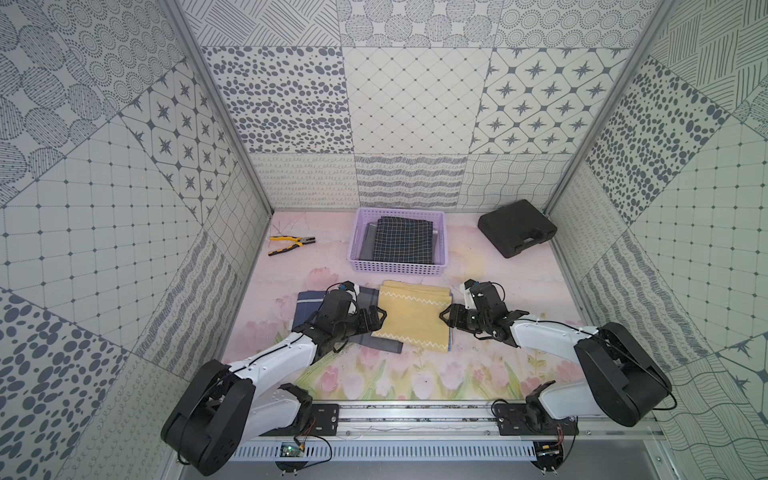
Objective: Put the folded pillowcase in the basket
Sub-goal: Pick up the pillowcase from the center of the board.
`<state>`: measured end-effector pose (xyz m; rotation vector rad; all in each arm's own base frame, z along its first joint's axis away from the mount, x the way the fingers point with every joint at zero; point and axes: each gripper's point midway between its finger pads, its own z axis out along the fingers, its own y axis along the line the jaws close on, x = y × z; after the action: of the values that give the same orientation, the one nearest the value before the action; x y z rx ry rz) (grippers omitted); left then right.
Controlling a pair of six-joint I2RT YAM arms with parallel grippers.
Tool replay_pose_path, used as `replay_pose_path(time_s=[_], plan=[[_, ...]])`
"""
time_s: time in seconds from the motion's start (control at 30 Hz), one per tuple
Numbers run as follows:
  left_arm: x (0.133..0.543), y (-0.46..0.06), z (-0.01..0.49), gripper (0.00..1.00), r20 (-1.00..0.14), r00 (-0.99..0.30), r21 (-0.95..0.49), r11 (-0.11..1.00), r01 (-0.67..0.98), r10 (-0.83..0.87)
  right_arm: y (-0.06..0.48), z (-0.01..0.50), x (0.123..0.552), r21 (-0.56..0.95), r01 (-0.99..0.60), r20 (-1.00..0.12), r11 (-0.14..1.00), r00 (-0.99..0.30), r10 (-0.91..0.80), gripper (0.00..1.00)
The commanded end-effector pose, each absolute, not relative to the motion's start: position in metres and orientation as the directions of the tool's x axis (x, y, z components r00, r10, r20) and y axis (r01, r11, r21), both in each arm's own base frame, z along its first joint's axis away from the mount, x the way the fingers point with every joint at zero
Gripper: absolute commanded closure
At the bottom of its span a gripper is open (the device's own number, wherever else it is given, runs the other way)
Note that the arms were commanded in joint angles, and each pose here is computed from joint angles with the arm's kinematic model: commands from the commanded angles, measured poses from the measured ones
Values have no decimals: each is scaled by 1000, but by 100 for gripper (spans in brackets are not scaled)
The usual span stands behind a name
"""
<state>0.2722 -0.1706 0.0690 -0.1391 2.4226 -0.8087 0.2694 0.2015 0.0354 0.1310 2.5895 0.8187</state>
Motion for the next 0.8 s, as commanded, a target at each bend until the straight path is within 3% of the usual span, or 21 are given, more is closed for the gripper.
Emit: replay_pose_path(time_s=[0.0, 0.17, 0.47, 0.77], plan=[[281, -171, 75, 1, -523, -803, -585, 806, 93, -287, 206, 42, 281, 576, -41, -391, 816, -891, 230, 45], [281, -173, 73, 2, -522, -806, -582, 808, 97, -279, 207, 35, 281, 573, -34, -378, 819, -897, 227, 48], [282, -171, 71, 4, -524, -804, -572, 815, 89, -280, 212, 26, 281, 588, -26, -351, 808, -908, 227, 75], [284, -173, 73, 9, -528, -807, -566, 818, 105, -263, 210, 33, 281, 588, -38, -377, 808, -897, 232, 94]])
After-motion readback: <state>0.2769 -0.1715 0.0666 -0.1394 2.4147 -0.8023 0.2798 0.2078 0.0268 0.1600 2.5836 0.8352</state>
